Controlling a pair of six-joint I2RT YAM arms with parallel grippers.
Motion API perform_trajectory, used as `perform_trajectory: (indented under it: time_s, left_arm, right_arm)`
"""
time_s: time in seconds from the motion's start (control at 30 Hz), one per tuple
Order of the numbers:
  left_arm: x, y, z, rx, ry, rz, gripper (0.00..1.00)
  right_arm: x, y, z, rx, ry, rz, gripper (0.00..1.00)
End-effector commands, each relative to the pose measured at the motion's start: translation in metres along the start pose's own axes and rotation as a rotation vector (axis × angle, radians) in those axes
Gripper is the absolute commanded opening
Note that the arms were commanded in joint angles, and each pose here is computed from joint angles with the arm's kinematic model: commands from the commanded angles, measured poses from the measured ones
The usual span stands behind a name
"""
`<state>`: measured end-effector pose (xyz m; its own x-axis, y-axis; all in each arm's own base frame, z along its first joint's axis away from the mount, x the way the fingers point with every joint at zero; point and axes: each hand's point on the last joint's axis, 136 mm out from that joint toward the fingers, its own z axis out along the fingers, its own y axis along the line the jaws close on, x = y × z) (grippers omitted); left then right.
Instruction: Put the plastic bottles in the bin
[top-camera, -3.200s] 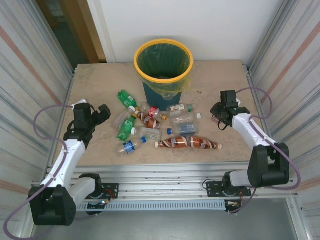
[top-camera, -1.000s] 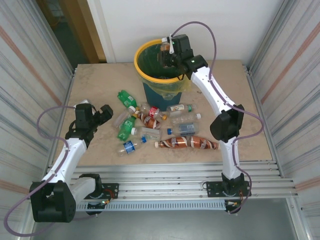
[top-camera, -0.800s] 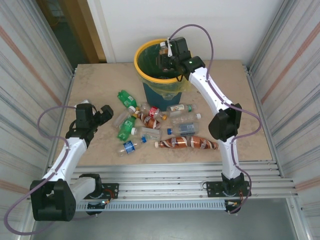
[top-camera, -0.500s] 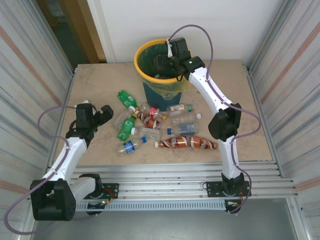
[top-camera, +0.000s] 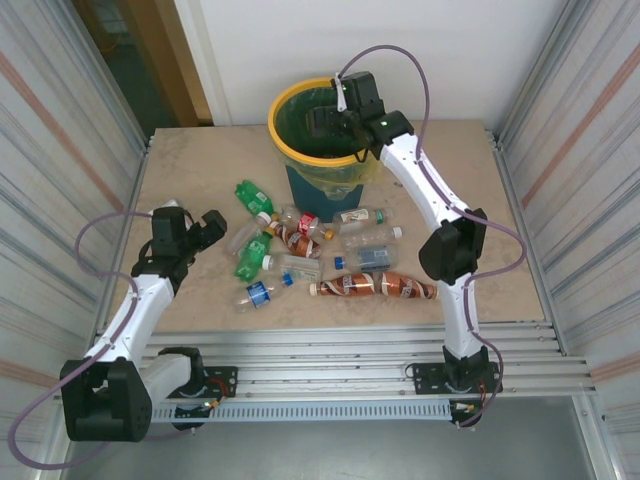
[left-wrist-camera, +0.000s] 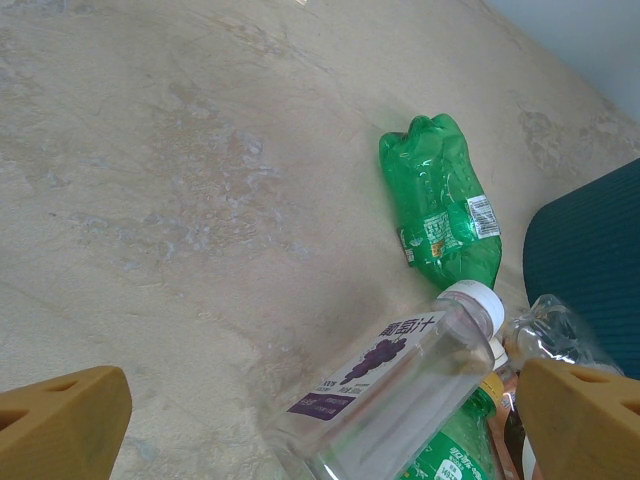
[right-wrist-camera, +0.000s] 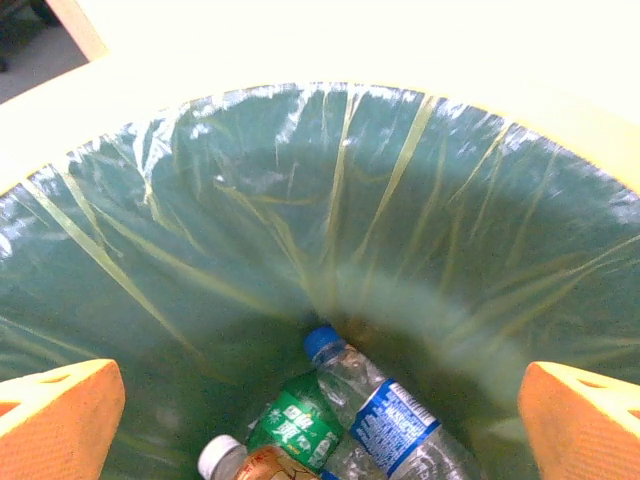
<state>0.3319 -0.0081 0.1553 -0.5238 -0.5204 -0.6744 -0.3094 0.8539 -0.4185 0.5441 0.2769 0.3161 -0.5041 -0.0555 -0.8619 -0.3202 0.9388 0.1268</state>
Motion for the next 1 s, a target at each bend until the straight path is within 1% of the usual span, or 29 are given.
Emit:
perform_trajectory:
  time_s: [0.0,0.13,0.27,0.4,0.5,0.67,0.77,0.9,0.97]
  left_arm:
    - [0.001,0.004,0.0,-0.003,0.001,-0.02,0.99]
    - [0.001,0.003,0.0,-0.001,0.002,-0.02,0.99]
    - [0.0,0.003,0.0,0.0,0.001,-0.017,0.99]
    - [0.002,0.002,0.0,0.002,0.012,0.004,0.99]
    - [0.002,-0.002,0.0,0.015,0.026,0.043,0.99]
    - [0.005,-0.014,0.003,0.062,0.088,0.13,0.99]
    - [0.009,-0.023,0.006,0.097,0.136,0.188,0.99]
    - [0.015,-0.028,0.011,0.095,0.189,0.253,0.97]
    - [0.02,-0.033,0.014,0.093,0.226,0.307,0.95]
  right_arm:
    - [-0.05,0.002,-0.06,0.015,-0.129,-0.031,0.98]
    - [-0.06,-0.007,-0.085,0.067,-0.16,-0.04,0.98]
    - [-0.061,-0.023,-0.109,0.138,-0.19,-0.041,0.98]
    - [-0.052,-0.039,-0.134,0.194,-0.207,-0.024,0.98]
    - [-0.039,-0.054,-0.154,0.236,-0.22,0.01,0.98]
    - [0.008,-0.085,-0.183,0.301,-0.21,0.105,0.98]
    - [0.041,-0.106,-0.198,0.344,-0.183,0.167,0.98]
    - [0.087,-0.131,-0.216,0.425,-0.132,0.238,0.98]
    - [0.111,-0.143,-0.223,0.468,-0.1,0.267,0.98]
